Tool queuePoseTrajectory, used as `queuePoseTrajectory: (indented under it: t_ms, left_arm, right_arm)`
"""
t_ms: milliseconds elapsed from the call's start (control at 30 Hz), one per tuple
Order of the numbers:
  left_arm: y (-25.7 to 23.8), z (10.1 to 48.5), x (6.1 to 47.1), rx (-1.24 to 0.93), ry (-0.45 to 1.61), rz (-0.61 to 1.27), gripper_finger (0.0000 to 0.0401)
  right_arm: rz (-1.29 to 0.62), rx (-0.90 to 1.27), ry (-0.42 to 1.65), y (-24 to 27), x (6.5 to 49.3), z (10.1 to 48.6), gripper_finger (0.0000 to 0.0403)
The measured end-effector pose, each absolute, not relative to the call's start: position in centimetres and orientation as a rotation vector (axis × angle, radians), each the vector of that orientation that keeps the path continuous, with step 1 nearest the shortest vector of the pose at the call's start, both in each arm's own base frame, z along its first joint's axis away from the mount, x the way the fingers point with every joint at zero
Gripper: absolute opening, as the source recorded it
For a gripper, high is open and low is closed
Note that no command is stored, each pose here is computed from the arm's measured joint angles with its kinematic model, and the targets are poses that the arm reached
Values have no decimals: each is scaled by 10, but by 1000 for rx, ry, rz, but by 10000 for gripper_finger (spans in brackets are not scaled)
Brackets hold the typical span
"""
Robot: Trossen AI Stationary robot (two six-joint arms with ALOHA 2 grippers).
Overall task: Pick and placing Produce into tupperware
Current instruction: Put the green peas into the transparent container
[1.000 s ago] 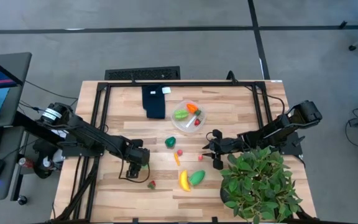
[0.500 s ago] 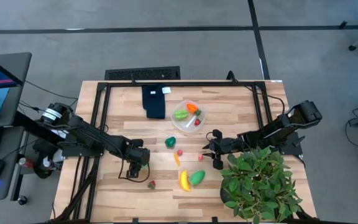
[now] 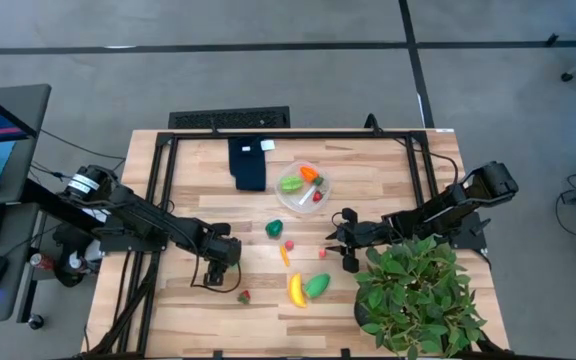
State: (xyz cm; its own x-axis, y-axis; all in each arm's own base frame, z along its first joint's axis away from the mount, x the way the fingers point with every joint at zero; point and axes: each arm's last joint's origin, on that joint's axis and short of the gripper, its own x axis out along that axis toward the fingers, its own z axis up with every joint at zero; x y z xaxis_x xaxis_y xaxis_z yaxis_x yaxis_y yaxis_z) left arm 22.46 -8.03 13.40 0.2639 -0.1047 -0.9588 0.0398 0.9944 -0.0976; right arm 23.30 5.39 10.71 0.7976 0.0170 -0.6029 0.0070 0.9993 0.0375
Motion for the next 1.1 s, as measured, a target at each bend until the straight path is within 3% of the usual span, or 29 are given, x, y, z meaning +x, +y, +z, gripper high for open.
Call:
queuePoseTrajectory:
  t_ms: [667,1100]
  left_arm:
    - [-78,152,243,-44,1239,-108,149]
    - [-64,176,269,154,1052,-33,149]
  right_arm:
    - [5,38,648,54,233,107,134]
    - [5,38,649,54,233,107,134]
